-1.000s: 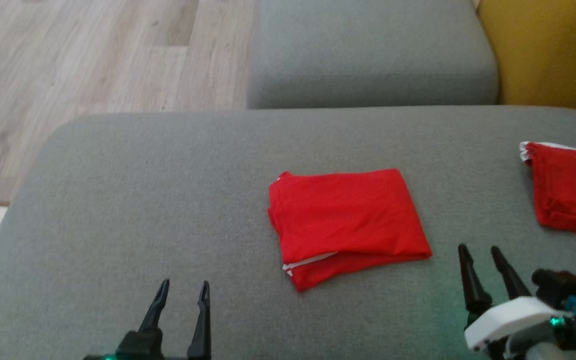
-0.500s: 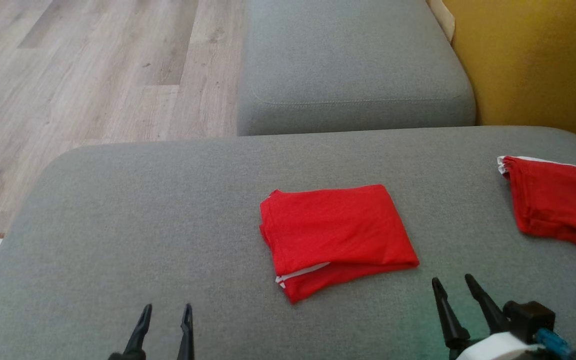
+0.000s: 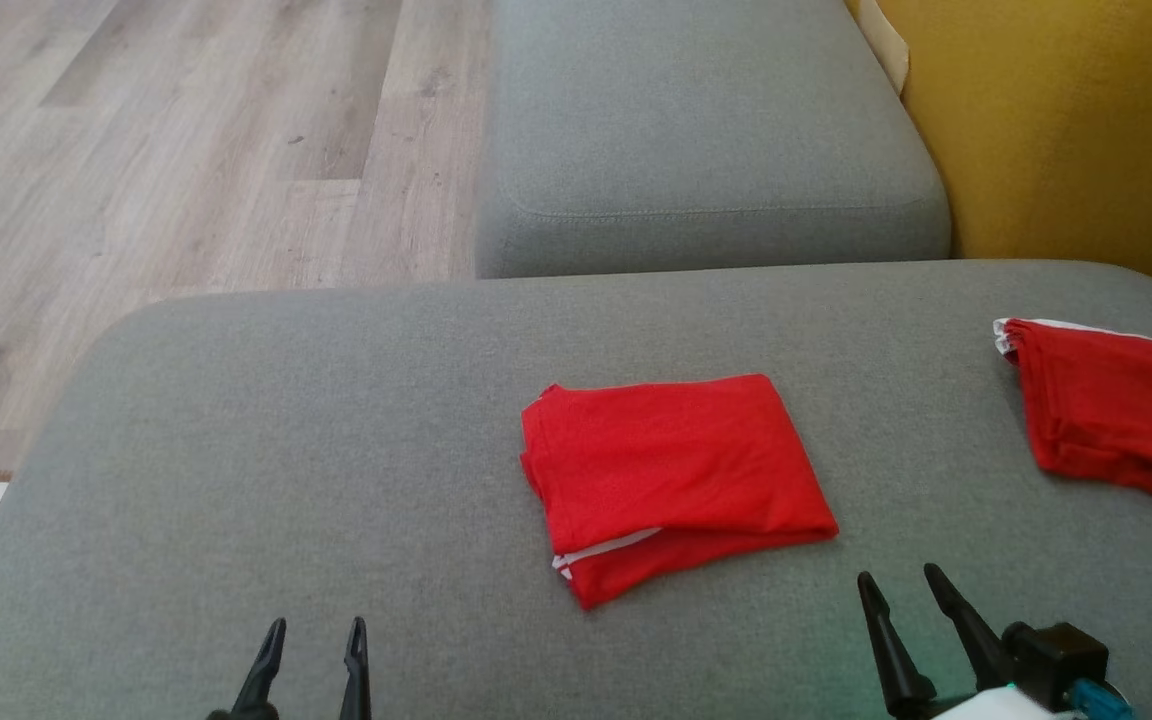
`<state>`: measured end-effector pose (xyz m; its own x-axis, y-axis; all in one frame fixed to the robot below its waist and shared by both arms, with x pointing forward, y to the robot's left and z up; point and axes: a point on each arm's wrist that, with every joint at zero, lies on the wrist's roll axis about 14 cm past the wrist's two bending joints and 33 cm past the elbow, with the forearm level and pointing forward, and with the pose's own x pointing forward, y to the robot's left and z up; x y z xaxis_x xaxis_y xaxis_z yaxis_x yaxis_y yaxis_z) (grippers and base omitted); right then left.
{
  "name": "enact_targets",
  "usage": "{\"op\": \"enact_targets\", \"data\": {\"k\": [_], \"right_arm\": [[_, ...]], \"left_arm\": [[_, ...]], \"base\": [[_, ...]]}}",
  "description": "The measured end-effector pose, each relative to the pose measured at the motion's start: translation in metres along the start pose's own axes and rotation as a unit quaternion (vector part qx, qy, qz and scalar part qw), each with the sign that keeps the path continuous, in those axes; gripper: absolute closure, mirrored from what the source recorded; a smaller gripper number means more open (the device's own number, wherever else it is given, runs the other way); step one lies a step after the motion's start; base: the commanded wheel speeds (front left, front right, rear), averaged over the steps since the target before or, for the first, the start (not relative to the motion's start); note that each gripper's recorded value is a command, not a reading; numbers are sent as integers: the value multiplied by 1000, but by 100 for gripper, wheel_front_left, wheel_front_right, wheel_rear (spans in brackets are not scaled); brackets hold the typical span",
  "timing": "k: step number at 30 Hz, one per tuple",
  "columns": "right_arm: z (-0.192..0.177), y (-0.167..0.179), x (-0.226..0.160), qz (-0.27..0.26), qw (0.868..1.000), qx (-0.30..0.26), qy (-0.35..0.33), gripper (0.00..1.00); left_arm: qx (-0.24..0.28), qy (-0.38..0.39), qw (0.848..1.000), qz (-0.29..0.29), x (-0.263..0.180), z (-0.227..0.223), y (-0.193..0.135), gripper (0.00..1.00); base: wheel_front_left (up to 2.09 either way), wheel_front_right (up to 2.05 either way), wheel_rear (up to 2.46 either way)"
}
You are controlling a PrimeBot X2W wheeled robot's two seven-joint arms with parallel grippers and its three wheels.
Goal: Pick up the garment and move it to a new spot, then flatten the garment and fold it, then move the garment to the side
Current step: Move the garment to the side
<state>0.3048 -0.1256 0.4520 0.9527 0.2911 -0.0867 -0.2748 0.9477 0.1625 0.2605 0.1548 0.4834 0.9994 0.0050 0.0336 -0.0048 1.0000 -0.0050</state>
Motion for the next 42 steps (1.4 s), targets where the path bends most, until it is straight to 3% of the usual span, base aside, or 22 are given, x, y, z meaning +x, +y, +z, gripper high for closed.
{"op": "enact_targets", "data": {"k": [30, 38, 42], "right_arm": [[-8, 4, 12, 13, 1000, 0, 21, 0], [10, -5, 74, 31, 998, 11, 45, 0], [10, -21, 99, 20, 996, 12, 91, 0]], "left_arm": [[-5, 19, 1000, 9, -7, -10, 2, 0], [-7, 15, 1000, -1, 13, -3, -6, 0], [-9, 21, 1000, -3, 16, -5, -10, 0]], "base": [[0, 0, 0], [0, 0, 0], [0, 0, 0]]}}
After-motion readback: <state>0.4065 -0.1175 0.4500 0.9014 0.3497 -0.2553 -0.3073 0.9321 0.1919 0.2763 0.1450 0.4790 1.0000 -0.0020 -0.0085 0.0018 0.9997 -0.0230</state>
